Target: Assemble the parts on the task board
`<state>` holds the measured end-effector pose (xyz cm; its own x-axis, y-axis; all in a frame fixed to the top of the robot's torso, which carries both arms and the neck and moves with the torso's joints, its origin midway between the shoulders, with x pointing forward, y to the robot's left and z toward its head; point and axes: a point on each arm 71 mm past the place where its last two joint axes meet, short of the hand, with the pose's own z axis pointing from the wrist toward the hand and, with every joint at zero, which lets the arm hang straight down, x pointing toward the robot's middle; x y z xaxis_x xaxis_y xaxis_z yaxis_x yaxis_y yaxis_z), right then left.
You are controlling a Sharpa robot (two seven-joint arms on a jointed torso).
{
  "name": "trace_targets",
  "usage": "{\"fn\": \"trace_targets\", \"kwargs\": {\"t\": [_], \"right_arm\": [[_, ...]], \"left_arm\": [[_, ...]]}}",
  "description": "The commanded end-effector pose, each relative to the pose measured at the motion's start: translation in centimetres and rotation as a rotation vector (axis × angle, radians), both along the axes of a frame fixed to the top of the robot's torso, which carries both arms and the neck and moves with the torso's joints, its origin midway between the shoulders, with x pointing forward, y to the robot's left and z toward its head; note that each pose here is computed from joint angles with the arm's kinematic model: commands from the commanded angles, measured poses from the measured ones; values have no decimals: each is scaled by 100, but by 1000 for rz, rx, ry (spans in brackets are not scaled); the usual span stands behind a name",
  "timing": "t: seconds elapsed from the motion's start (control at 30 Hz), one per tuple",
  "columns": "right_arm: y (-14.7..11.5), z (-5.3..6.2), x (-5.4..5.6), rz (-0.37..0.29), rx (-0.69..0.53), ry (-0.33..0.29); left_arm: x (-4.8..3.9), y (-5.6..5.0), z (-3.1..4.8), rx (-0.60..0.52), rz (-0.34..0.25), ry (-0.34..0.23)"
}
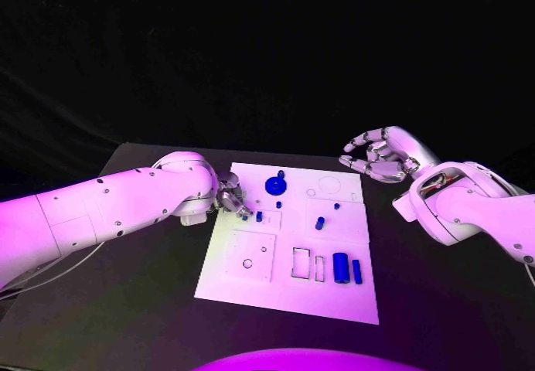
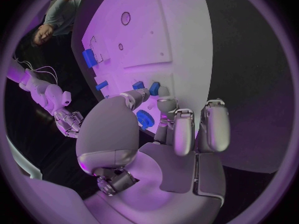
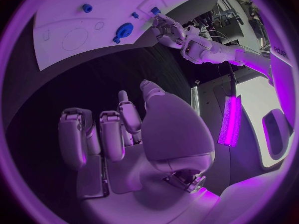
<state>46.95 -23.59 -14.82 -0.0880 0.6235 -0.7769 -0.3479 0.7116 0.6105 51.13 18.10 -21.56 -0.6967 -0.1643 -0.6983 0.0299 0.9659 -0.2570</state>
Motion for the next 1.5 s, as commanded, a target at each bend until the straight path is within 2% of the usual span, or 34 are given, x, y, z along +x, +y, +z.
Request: {"fn": "trace_targets", "kwargs": {"t": [0.03, 0.47, 0.87, 1.07, 1.2, 1.37, 1.5], "right_arm": [[-2, 18, -6, 0, 9, -27], [-14, 22, -4, -4, 13, -33], [-28, 20, 1, -9, 13, -33], [-45, 18, 1, -16, 12, -30], [-50, 15, 2, -17, 12, -25], [-44, 13, 5, -17, 12, -22], [-32, 10, 6, -14, 12, -19]], "left_arm": [[-10, 9, -15, -3, 14, 3], [-16, 33, 3, -27, 29, -3], [0, 56, 71, -199, 108, -42], [37, 80, 155, -306, 144, -120], [51, 30, 227, -380, 116, -197], [57, -115, 395, -510, 0, -388], [38, -227, 470, -520, -104, -492]]}}
